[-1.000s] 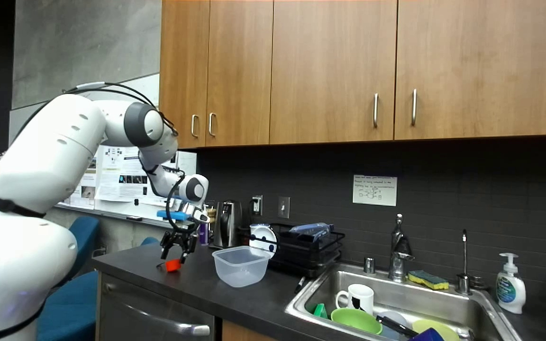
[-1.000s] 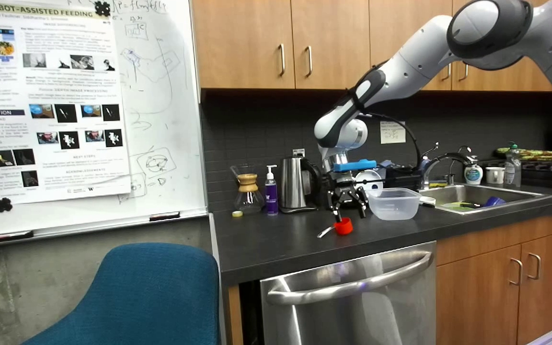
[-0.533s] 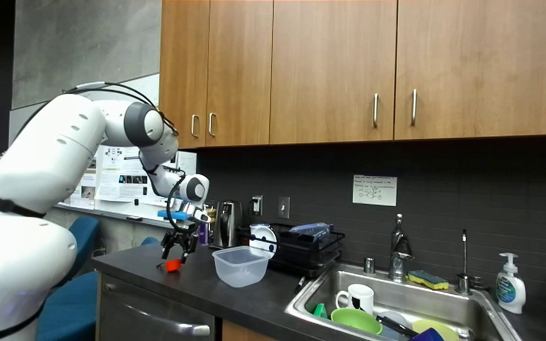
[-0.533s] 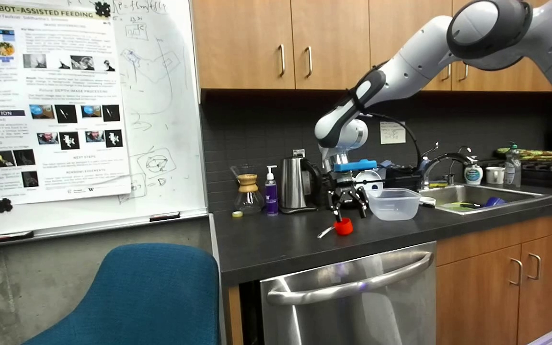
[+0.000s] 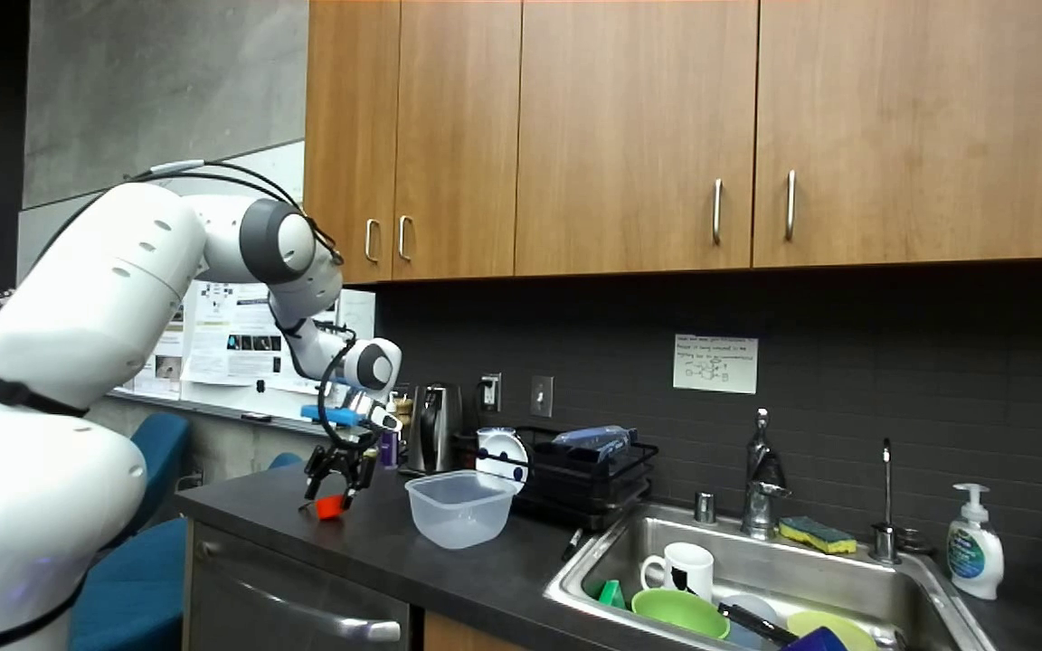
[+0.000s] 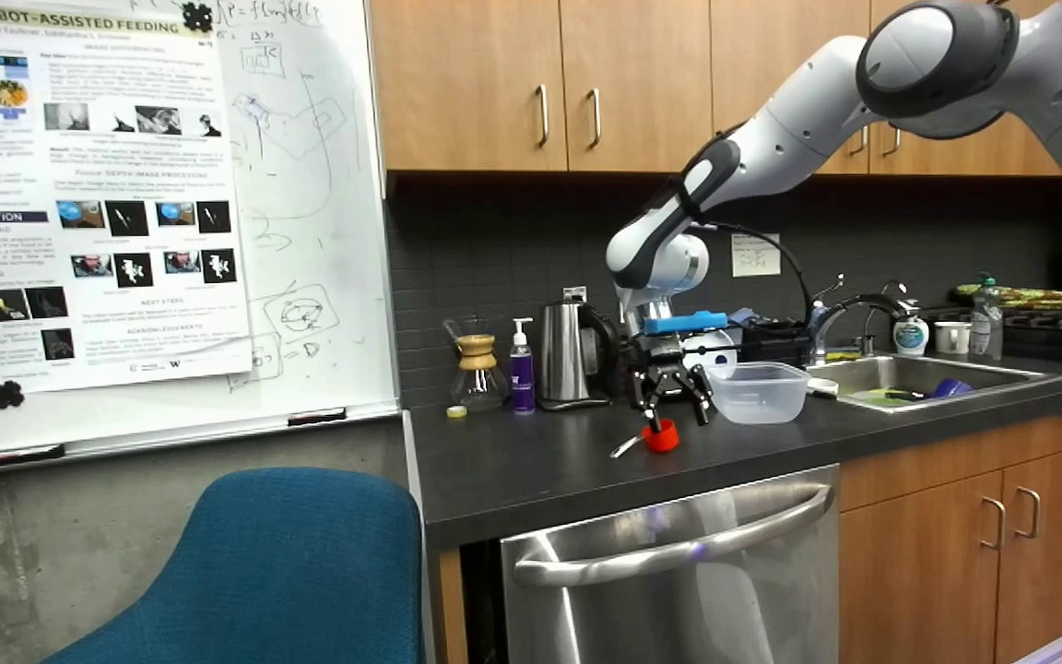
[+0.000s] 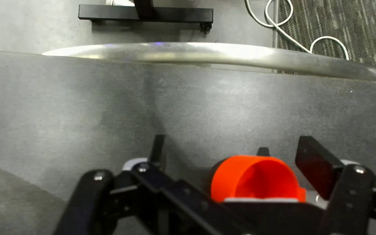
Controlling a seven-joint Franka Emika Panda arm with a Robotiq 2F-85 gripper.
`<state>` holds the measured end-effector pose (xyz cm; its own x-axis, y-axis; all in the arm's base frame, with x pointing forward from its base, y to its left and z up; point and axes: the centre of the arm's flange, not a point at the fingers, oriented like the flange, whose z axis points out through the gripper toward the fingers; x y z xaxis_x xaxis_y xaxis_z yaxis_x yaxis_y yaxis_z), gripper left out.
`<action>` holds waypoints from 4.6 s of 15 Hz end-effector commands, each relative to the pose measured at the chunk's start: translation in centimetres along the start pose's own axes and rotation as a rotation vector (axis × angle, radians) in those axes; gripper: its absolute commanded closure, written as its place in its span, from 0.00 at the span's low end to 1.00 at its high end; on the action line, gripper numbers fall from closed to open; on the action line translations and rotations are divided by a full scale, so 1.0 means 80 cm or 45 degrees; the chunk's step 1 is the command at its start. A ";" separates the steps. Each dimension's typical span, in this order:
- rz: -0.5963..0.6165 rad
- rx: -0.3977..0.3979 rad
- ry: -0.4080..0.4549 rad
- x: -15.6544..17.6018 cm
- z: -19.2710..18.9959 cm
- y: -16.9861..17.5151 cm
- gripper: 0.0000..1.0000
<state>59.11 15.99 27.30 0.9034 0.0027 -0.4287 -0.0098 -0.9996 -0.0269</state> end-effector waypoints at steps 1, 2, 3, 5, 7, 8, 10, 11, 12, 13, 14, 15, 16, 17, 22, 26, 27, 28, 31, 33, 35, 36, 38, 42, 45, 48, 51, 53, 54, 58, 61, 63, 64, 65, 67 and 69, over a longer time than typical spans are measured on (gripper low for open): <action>0.045 0.043 -0.034 0.005 -0.001 0.011 0.00; 0.088 0.093 0.005 0.004 -0.002 0.017 0.00; 0.116 0.147 0.022 0.003 -0.005 0.021 0.00; 0.076 0.104 0.002 0.009 0.000 0.016 0.00; 0.093 0.125 0.006 0.011 -0.002 0.023 0.00; 0.095 0.128 0.007 0.011 -0.002 0.024 0.00; 0.096 0.127 0.007 0.011 -0.002 0.022 0.00; 0.097 0.127 0.007 0.011 -0.002 0.022 0.00; 0.097 0.127 0.008 0.011 -0.002 0.022 0.00; 0.097 0.127 0.008 0.011 -0.002 0.022 0.00; 0.097 0.127 0.008 0.011 -0.002 0.022 0.00; 0.097 0.127 0.008 0.011 -0.002 0.022 0.00; 0.097 0.127 0.008 0.011 -0.002 0.022 0.00; 0.098 0.127 0.008 0.011 -0.002 0.022 0.00; 0.110 0.171 0.007 0.012 0.002 0.041 0.00; 0.192 0.180 0.047 0.011 -0.001 0.066 0.00; 0.214 0.180 0.064 0.010 -0.003 0.071 0.00; 0.229 0.191 0.083 0.010 -0.004 0.076 0.00; 0.204 0.165 0.071 0.027 -0.001 0.076 0.00; 0.204 0.165 0.069 0.027 0.000 0.076 0.00; 0.200 0.163 0.068 0.027 0.001 0.073 0.00; 0.200 0.163 0.068 0.027 0.001 0.073 0.00; 0.200 0.163 0.068 0.027 0.001 0.073 0.00; 0.200 0.163 0.068 0.027 0.001 0.073 0.00; 0.200 0.163 0.068 0.027 0.001 0.073 0.25; 0.203 0.161 0.095 0.018 0.002 0.072 0.39; 0.200 0.164 0.084 0.028 0.003 0.072 0.40; 0.200 0.164 0.091 0.028 0.003 0.071 0.54; 0.200 0.164 0.091 0.028 0.003 0.071 0.55; 0.200 0.164 0.093 0.028 0.003 0.071 0.55; 0.200 0.164 0.093 0.028 0.003 0.071 0.55; 0.200 0.164 0.093 0.028 0.003 0.071 0.55; 0.200 0.164 0.093 0.028 0.003 0.071 0.55; 0.200 0.164 0.093 0.028 0.003 0.071 0.55; 0.200 0.164 0.093 0.028 0.003 0.071 0.55; 0.200 0.164 0.093 0.028 0.003 0.071 0.55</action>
<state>60.98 10.31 25.93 0.9150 -0.1596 -0.3706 -0.2035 -0.9756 -0.0822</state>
